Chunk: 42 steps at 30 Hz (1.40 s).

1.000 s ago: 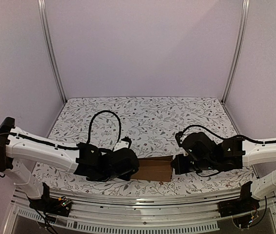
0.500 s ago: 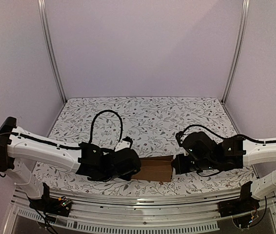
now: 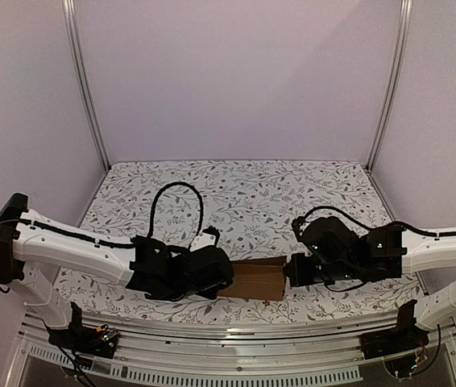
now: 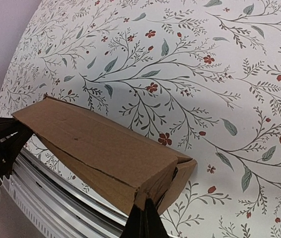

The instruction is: Fold the paper box

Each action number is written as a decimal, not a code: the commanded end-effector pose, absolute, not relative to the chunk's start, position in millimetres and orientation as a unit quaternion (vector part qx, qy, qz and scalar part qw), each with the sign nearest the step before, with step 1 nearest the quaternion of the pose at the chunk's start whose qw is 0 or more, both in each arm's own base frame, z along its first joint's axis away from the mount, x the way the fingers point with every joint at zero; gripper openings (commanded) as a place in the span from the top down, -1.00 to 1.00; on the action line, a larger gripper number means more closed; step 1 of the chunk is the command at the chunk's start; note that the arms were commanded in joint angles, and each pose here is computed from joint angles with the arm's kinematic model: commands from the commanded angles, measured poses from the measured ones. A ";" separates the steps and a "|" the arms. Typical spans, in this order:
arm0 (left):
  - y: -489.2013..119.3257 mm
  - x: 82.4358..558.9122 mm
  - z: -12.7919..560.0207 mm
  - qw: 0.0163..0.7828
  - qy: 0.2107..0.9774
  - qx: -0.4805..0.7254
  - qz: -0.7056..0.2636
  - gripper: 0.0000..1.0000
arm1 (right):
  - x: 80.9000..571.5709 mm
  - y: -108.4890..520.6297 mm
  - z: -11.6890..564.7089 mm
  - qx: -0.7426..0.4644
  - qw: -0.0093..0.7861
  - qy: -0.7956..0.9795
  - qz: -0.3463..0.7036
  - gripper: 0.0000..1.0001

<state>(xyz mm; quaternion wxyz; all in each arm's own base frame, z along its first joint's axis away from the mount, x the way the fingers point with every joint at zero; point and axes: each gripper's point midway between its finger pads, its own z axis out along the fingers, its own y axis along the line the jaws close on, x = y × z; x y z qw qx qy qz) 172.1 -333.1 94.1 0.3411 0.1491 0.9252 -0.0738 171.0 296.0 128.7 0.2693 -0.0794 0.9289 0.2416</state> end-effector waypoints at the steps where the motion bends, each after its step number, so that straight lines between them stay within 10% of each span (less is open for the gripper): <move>1: -307.7 135.8 39.6 0.246 0.945 0.214 -0.010 1.00 | 181.1 301.0 157.3 -0.049 0.286 0.916 0.276 1.00; 42: -314.9 135.2 31.8 0.233 0.947 0.222 -0.001 1.00 | 172.7 265.7 128.8 -0.050 0.270 0.932 0.235 1.00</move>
